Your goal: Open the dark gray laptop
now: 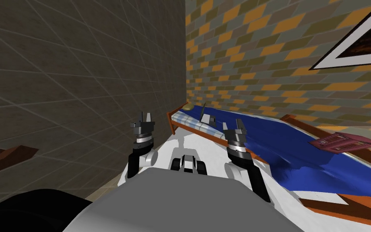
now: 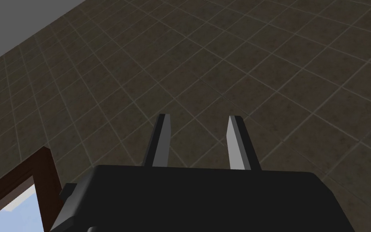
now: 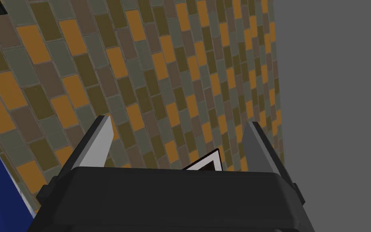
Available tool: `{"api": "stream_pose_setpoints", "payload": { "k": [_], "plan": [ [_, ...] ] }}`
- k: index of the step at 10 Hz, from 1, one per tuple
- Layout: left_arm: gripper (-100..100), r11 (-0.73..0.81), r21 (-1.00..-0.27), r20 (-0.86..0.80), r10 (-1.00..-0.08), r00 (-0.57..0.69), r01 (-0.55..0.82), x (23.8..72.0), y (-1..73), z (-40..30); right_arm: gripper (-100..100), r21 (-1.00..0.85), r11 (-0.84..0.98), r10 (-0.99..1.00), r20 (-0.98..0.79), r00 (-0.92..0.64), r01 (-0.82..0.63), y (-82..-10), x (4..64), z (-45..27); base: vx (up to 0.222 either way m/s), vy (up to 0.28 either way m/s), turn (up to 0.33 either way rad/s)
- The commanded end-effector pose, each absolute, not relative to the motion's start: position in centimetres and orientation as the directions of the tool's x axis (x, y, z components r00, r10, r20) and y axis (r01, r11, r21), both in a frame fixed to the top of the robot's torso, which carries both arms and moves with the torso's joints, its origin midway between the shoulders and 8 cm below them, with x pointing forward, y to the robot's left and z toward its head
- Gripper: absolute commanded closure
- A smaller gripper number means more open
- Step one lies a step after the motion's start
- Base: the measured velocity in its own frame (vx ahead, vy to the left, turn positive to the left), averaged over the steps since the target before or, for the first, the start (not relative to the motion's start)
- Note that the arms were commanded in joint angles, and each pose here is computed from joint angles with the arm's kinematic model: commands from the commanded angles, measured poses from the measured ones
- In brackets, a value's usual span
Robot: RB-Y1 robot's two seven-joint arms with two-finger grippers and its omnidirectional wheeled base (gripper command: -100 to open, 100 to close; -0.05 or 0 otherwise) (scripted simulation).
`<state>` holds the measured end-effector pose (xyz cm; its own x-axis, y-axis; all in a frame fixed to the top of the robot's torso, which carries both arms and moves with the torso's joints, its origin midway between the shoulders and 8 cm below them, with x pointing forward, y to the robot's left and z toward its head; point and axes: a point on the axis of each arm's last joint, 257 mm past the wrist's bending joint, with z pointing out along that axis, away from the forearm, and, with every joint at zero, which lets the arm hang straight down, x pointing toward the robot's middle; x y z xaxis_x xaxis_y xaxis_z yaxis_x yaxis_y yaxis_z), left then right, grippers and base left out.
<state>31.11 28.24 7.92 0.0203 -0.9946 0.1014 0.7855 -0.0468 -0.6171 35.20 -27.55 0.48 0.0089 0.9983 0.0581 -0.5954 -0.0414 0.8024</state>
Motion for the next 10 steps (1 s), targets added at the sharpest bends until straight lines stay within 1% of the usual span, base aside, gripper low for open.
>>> {"api": "stream_pose_setpoints", "payload": {
  "k": [1,2,5,10],
  "plan": [
    [0,-0.047,-0.617,0.101,-0.995,0.02,0.785,31.1,28.2,7.9,-100,0.784,-0.115,0.991,0.131,-0.018,-0.61,-28.7,34.4,0.6,0.033,0.013,0.158],
    [0,-0.047,-0.617,0.101,-0.995,0.02,0.785,31.1,28.2,7.9,-100,0.771,-0.146,0.986,0.163,-0.029,-0.619,-29.4,33.8,0.9,0.045,0.017,0.266],
    [0,-0.047,-0.617,0.101,-0.995,0.02,0.785,31.1,28.2,7.9,-100,0.746,-0.214,0.97,0.236,-0.049,-0.63,-30.6,33.2,1.1,0.03,0.01,0.101],
    [0,-0.047,-0.617,0.101,-0.995,0.02,0.785,31.1,28.2,7.9,-100,0.658,-0.347,0.917,0.386,-0.097,-0.668,-33.6,31.2,1.9,0.031,0.012,0.153]
  ]
}}
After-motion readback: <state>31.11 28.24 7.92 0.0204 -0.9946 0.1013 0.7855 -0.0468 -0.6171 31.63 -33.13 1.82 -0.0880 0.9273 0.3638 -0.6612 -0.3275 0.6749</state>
